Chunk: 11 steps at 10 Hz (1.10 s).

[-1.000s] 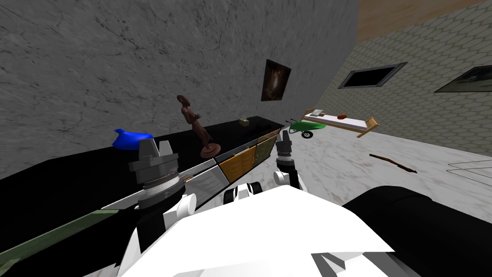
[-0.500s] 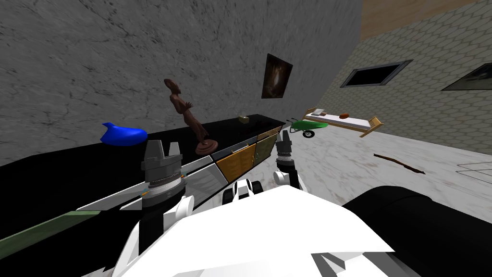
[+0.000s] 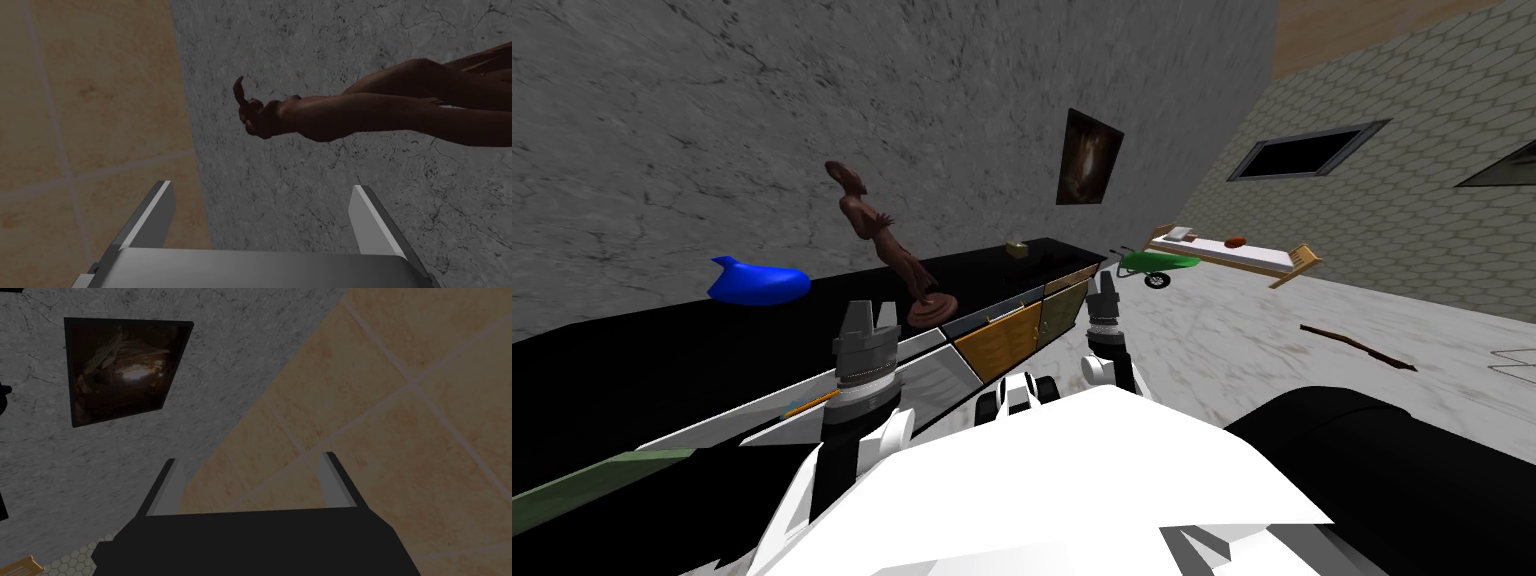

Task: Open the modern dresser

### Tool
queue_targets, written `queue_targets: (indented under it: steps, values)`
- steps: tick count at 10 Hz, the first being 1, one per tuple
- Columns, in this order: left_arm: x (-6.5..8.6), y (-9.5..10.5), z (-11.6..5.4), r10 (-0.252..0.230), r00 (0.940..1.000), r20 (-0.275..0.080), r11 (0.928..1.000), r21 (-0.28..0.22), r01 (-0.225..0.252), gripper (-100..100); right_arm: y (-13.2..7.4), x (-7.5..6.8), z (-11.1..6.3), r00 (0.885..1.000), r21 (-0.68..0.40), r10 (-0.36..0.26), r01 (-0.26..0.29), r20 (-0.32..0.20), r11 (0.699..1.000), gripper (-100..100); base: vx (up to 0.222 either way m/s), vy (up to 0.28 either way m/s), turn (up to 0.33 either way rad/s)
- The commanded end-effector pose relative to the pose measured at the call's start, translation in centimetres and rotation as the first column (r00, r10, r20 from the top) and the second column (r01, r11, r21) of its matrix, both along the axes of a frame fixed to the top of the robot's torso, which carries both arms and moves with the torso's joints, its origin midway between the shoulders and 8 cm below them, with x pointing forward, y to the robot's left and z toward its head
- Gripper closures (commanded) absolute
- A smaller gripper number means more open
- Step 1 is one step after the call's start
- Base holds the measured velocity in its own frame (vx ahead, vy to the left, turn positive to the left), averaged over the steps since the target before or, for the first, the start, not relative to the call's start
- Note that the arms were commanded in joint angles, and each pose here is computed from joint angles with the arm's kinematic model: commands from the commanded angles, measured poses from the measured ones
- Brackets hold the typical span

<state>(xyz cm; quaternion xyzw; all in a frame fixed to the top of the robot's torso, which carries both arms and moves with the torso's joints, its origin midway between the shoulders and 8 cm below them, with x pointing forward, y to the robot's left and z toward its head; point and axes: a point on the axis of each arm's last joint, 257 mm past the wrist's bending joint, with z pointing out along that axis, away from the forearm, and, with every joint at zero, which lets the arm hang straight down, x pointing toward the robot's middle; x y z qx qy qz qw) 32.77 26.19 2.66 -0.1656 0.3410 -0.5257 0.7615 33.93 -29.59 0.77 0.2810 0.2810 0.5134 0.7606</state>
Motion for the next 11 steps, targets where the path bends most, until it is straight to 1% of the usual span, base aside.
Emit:
queue_targets:
  steps: [1,5,6,7,8,9,10,11]
  values:
    - [0.5,0.5,-2.0,-0.006,0.9999,-0.016,1.0,0.002,0.006,-100,0.0,0.0,0.0,1.0,0.0,0.0,0.0,0.0,1.0,0,0.038,-0.097,0.035]
    - [1.0,1.7,-5.1,-0.008,0.9993,-0.037,0.9999,-0.007,0.008,-100,0.0,0.0,0.0,1.0,0.0,0.0,0.0,0.0,1.0,0,0.047,-0.105,0.044]
    - [1.1,1.8,-5.3,-0.007,0.9991,-0.042,0.9999,-0.008,0.007,-100,0.0,0.0,0.0,1.0,0.0,0.0,0.0,0.0,1.0,0,0.022,-0.083,0.015]
    - [1.2,2.1,-6.2,-0.006,0.9988,-0.049,0.9999,-0.012,0.006,-100,0.0,0.0,0.0,1.0,0.0,0.0,0.0,0.0,1.0,0,0.019,-0.061,0.023]
    - [1.1,2.4,-6.7,-0.007,0.9989,-0.047,0.9999,-0.016,0.006,-100,0.0,0.0,0.0,1.0,0.0,0.0,0.0,0.0,1.0,0,0.028,-0.08,0.048]
    - [1.3,2.5,-7.1,-0.005,0.9984,-0.056,0.9998,-0.017,0.004,-100,0.0,0.0,0.0,1.0,0.0,0.0,0.0,0.0,1.0,0,0.028,-0.073,0.019]
    - [1.3,2.9,-8.1,-0.003,0.998,-0.064,0.9997,-0.023,0.001,-100,0.0,0.0,0.0,1.0,0.0,0.0,0.0,0.0,1.0,0,0.032,-0.074,0.027]
    - [1.3,3.2,-8.7,-0.002,0.998,-0.063,0.9996,-0.029,0.0,-100,0.0,0.0,0.0,1.0,0.0,0.0,0.0,0.0,1.0,0,0.039,-0.103,0.049]
